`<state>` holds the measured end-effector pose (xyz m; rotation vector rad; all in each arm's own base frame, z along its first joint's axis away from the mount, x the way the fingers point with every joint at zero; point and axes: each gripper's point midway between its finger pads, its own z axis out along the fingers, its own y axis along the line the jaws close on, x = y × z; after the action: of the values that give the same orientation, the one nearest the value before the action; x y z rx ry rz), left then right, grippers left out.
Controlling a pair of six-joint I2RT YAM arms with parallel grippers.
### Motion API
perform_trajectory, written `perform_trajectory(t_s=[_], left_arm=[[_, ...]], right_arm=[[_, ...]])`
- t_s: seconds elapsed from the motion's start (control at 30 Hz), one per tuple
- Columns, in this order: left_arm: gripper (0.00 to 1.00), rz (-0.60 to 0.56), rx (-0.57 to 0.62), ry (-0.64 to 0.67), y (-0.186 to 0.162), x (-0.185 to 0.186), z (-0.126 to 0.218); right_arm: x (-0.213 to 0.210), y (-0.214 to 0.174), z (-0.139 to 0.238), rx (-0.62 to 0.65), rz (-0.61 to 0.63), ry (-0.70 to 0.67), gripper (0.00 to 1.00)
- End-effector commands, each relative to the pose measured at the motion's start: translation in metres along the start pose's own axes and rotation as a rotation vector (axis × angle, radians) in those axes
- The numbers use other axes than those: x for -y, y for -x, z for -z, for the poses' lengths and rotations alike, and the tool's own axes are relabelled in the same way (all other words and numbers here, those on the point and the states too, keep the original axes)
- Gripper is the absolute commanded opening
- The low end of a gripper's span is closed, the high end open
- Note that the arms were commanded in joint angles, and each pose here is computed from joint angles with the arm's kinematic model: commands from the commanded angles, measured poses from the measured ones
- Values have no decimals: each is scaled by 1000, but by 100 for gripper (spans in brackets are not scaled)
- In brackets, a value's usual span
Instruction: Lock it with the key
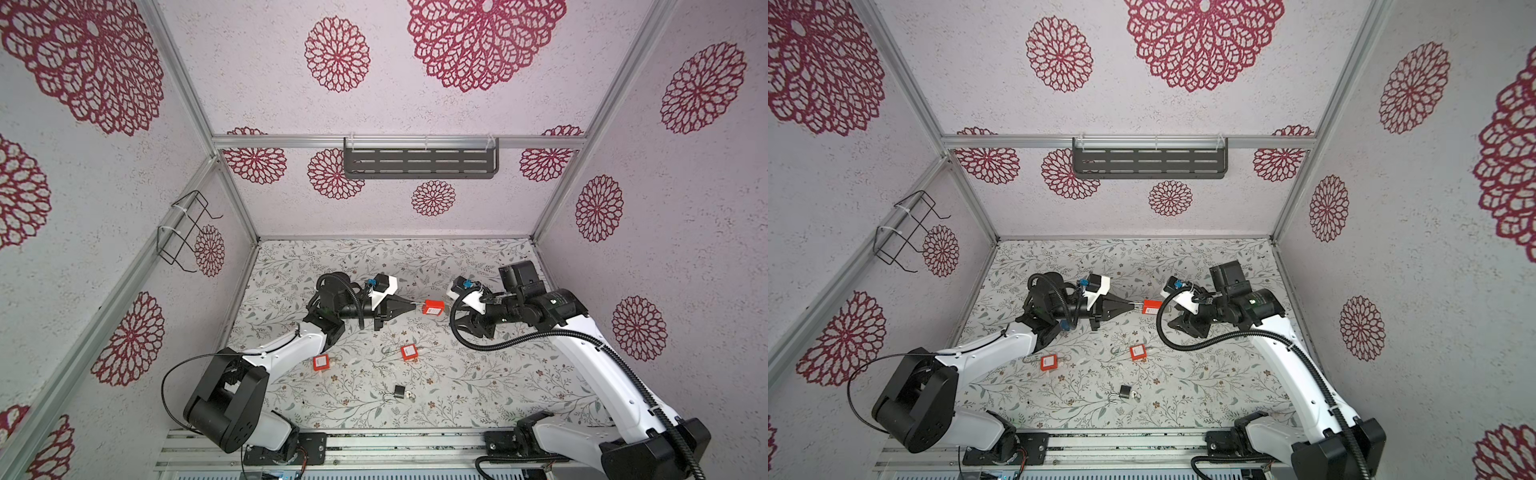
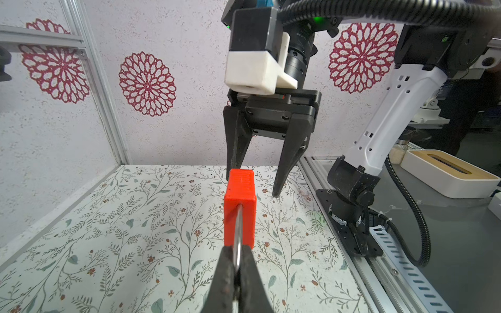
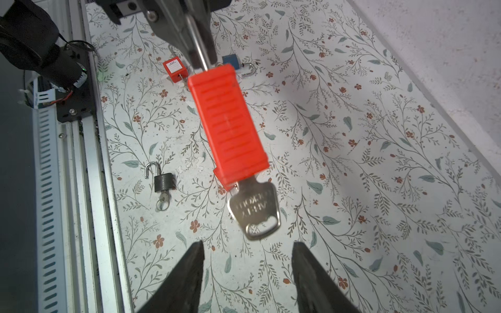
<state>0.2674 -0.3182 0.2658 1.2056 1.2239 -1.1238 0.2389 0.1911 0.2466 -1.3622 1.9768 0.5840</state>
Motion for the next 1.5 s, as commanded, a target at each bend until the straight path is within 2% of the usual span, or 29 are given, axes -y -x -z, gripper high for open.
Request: perform_trajectory(t_s=[0.0, 0.23, 0.4, 0.43, 0.57, 0.8, 0.87, 1.07, 1.17, 1.3, 1.33, 1.47], left_arm=[[0, -74, 31, -17, 23, 3, 3], [0, -81, 19, -32, 22, 4, 3], [0, -84, 23, -43, 24, 4, 2], [0, -85, 24, -44, 24, 5, 2], [0, -80, 23, -51, 24, 6, 2], [0, -80, 25, -56, 24, 5, 1], [0, -70, 34, -67, 24, 3, -2], [0, -61, 39, -67, 25, 2, -3], [0, -55, 42, -62, 24, 1, -3], [0, -47, 40, -63, 22, 1, -4], [0, -47, 40, -63, 23, 1, -4], [0, -50, 42, -59, 23, 1, -4]], right_arm=[[-7, 11, 5, 34, -85, 94, 50], [-12, 15, 6, 49, -151, 172, 47], [-9, 19, 5, 53, -155, 189, 45], [-8, 20, 3, 48, -160, 203, 40], [-4, 22, -2, 45, -153, 220, 34], [-5, 26, -7, 62, -163, 261, 31], [-3, 28, -8, 74, -136, 260, 22], [1, 31, -7, 96, -92, 229, 13], [2, 30, -6, 106, -57, 195, 12], [2, 30, -2, 121, -9, 152, 13], [2, 30, 0, 124, 3, 140, 16], [5, 24, 3, 109, 36, 85, 39]])
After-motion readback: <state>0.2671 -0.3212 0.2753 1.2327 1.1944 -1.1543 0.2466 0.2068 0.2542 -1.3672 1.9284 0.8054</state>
